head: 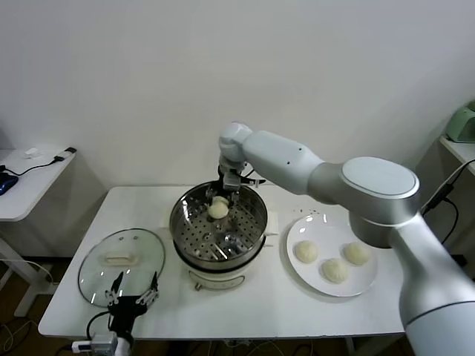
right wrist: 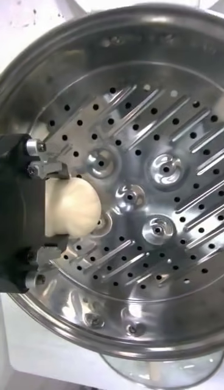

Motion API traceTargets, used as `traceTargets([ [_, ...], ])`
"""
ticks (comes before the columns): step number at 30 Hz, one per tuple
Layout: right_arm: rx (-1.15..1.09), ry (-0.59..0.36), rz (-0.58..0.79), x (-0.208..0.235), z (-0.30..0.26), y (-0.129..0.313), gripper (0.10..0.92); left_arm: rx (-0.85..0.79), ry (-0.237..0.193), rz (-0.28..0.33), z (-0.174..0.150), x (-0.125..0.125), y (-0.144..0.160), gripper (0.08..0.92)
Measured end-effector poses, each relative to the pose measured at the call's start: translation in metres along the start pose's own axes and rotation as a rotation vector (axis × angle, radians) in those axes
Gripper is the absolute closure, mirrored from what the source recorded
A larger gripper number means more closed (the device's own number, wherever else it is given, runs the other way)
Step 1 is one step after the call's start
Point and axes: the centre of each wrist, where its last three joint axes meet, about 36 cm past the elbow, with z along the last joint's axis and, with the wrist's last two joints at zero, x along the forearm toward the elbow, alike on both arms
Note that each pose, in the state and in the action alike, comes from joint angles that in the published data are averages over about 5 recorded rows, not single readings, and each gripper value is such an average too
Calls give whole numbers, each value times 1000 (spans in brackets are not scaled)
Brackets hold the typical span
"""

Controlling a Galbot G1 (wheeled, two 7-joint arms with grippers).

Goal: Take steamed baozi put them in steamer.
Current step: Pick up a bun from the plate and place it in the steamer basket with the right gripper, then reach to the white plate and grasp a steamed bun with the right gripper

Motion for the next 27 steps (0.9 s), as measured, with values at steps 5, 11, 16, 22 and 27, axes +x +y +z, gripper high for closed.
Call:
traceTargets([
  [5,-20,-5,-7,11,5,3,203,1,-4,1,-2,0,0,177],
  [11,-51,-33,3,48,11,18,199,2,-5,7,-4,5,-2,177],
  [16,-109,-95,61,92,10,49,200,1,-6,11,-6,7,-4,177],
  [22,-334,-95,102,142,-4,122,199,0,-7,16,-5,7,-5,177],
  [27,-660,-36,75,156,-29,193,200,-1,-6,19,-4,5,-6,177],
])
